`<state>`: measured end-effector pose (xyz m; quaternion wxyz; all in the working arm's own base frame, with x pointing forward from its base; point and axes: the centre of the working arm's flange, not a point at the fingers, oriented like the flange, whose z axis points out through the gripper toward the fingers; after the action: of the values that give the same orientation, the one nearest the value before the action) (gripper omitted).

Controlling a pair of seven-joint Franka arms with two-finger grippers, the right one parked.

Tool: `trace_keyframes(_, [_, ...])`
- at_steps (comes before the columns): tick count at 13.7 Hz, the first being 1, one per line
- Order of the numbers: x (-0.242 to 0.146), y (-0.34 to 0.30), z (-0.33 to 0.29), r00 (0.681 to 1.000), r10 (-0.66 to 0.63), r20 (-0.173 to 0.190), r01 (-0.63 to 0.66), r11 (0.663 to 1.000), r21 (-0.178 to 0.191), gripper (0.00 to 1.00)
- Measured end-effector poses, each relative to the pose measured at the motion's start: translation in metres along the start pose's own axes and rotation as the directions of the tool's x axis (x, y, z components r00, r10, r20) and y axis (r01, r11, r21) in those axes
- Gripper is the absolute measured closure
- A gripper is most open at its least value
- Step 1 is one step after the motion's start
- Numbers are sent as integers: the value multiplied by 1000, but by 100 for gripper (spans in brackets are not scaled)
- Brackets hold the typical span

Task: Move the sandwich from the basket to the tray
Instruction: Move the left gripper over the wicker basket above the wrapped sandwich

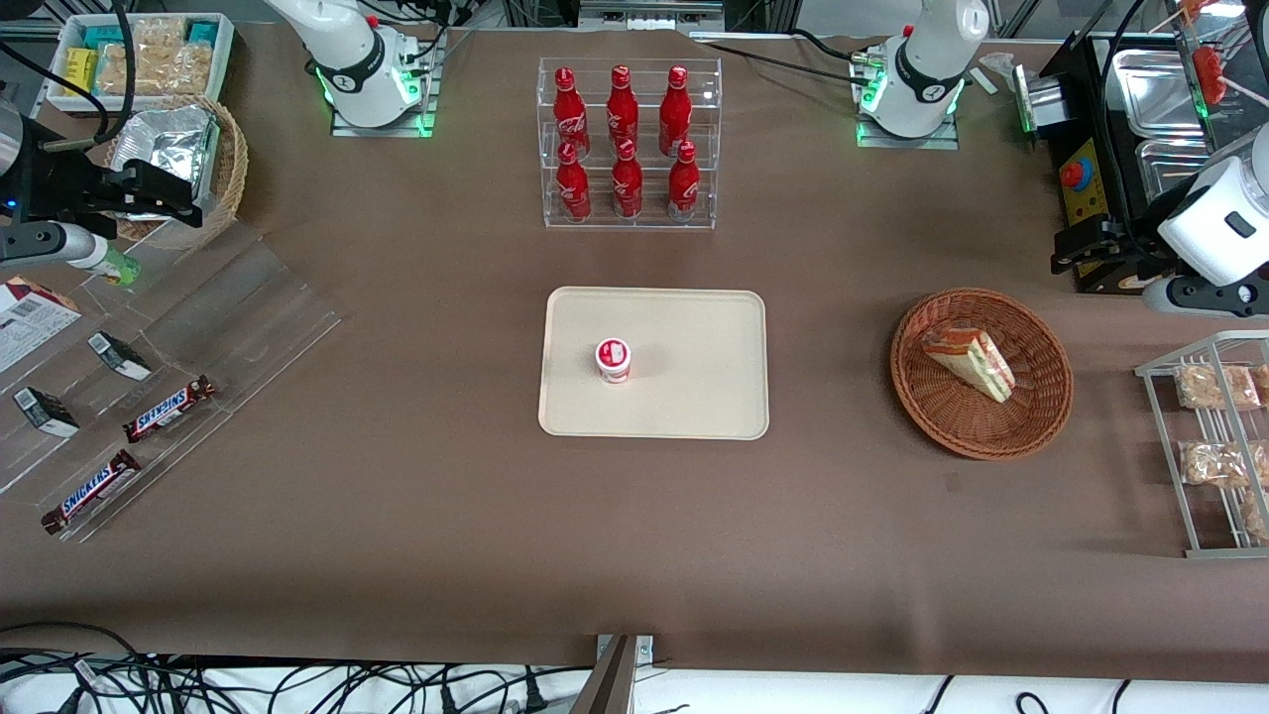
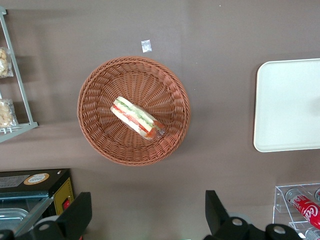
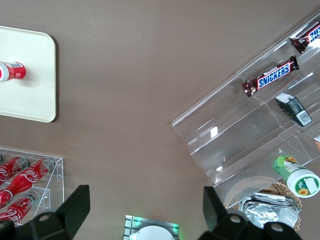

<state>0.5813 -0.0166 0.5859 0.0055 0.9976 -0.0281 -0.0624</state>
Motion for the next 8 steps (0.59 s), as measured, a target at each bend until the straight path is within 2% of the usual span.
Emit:
trace_keyframes(3, [2, -2, 2, 1000, -4, 0, 4, 1000, 0, 0])
trace_keyframes(6, [6, -9, 12, 1000, -15, 16, 14, 999, 41, 0])
trace_keyframes(8, [13, -13, 32, 996, -84, 19, 83, 995, 46, 0])
